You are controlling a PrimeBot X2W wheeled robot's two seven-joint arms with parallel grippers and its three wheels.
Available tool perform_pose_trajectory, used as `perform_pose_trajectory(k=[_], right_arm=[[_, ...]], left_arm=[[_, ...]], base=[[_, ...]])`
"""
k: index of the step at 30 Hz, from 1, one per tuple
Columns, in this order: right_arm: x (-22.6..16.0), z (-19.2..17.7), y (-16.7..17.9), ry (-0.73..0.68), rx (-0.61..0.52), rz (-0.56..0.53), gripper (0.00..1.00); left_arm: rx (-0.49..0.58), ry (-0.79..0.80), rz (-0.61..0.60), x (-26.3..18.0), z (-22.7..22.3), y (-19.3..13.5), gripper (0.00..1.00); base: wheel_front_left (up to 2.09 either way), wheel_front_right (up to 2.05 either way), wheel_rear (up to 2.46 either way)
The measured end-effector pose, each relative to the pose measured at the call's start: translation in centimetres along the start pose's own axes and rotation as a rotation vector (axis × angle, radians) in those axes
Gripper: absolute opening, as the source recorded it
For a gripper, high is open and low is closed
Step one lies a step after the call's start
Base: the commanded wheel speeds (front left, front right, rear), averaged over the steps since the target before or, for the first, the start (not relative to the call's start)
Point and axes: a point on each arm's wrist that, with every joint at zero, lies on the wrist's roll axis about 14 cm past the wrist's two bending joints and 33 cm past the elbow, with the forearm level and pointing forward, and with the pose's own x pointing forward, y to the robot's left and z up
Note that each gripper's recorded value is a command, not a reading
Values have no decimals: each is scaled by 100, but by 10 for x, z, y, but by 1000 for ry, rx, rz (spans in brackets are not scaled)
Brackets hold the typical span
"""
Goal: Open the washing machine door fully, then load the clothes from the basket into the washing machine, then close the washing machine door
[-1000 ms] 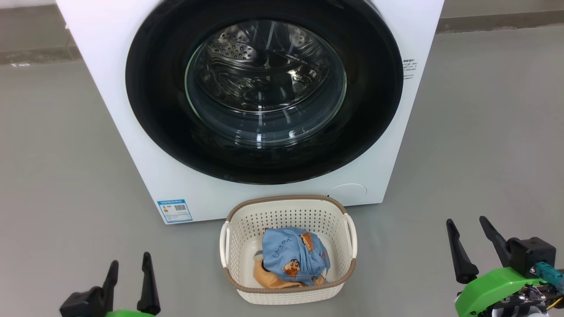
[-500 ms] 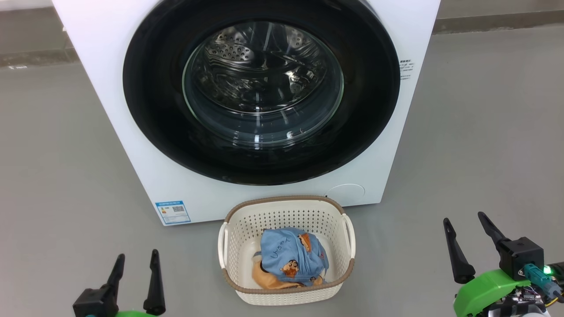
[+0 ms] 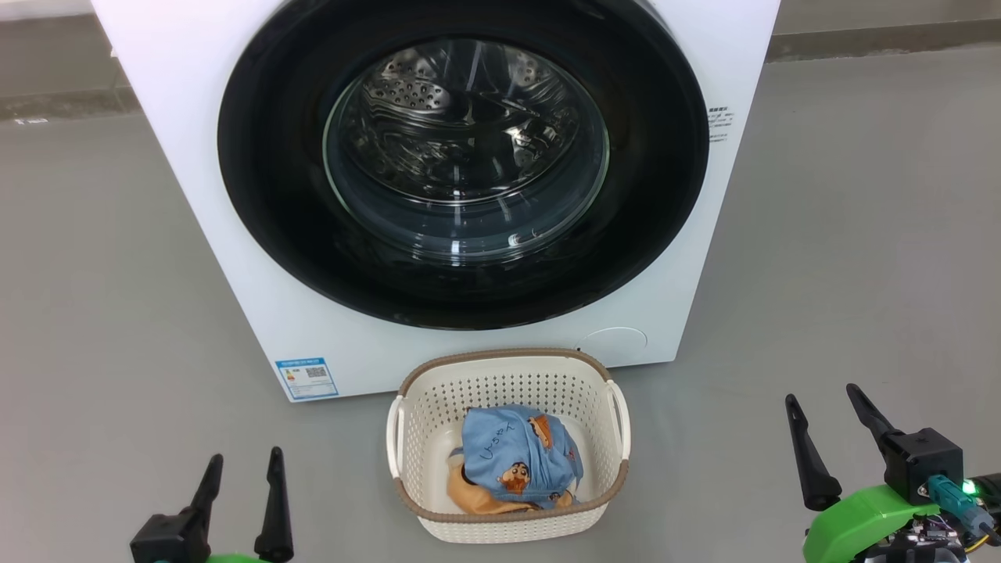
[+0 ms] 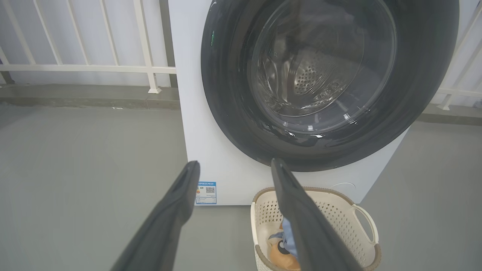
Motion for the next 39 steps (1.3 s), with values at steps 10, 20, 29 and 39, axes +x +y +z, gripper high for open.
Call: perform_pose_trajectory(k=[10, 20, 29, 39], right_arm=[[0, 0, 0, 0, 0, 1, 100], [0, -1, 0, 2, 0, 0, 100], [1, -2, 1, 5, 4, 0, 100], [0, -1, -1, 4, 4, -4, 100]], left_arm=[[0, 1, -2, -1, 0, -1, 100], [8, 8, 3, 0, -2, 1, 100], [13, 10, 3, 0, -3, 2, 100], [2, -8, 0, 3, 3, -1, 100]], base=[[0, 0, 0], [11, 11, -22], [77, 77, -154], [118, 118, -237]])
